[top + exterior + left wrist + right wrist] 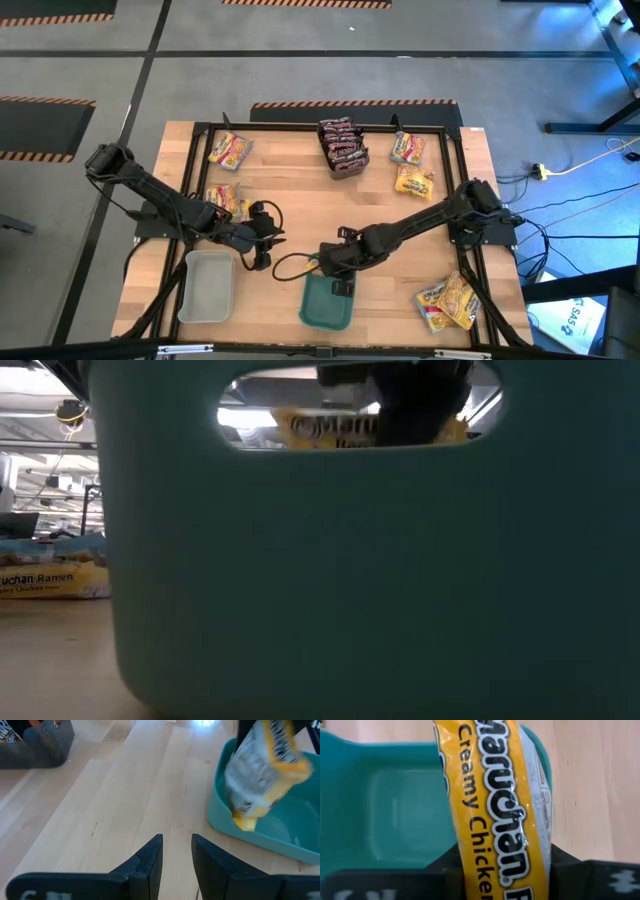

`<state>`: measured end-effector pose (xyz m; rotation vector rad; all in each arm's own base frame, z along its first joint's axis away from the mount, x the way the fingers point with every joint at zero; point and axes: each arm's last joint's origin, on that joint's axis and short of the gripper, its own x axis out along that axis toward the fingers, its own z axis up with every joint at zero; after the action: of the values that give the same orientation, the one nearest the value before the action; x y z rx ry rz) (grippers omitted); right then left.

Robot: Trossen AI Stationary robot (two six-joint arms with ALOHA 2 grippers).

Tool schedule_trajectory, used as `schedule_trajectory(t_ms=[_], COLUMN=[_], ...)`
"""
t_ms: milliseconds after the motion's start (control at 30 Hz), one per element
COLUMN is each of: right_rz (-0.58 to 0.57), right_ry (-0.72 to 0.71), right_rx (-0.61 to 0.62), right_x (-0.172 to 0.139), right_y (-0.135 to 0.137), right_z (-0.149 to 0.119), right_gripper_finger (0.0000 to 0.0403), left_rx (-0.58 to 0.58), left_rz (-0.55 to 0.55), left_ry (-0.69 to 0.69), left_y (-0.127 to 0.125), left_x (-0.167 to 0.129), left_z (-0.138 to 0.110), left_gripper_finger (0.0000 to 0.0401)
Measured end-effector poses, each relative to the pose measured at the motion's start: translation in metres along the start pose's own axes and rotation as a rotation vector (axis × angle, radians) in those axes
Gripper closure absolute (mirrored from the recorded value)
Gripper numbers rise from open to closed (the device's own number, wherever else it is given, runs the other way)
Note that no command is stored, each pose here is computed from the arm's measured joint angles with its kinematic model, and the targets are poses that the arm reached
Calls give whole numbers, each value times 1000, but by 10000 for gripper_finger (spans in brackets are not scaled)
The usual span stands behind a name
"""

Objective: Sort Maruchan noodles
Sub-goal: Put the yellow noodle pack into the green bin

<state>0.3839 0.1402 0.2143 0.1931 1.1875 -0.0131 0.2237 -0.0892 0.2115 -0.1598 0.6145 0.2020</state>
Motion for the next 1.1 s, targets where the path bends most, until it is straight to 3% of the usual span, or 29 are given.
schedule_trajectory(t_ms=[433, 633, 867, 1100], right_rz=[-31, -37, -12, -64], right_ry=[80, 70, 52, 26], right_rx=[96, 107, 76, -6], right_x=[28, 29, 12, -28], right_y=[-9, -9, -5, -8], right_z=[-2, -1, 6, 10], right_gripper_finger=[287, 235, 169, 154], left_rx=[1, 2, 2, 3], left_rz=[8, 7, 2, 1], left_ry=[-3, -3, 0, 1], left_y=[0, 0, 0, 0], left_x=[0, 0, 0, 0], left_z=[0, 0, 0, 0], left_gripper_finger=[305, 305, 305, 305])
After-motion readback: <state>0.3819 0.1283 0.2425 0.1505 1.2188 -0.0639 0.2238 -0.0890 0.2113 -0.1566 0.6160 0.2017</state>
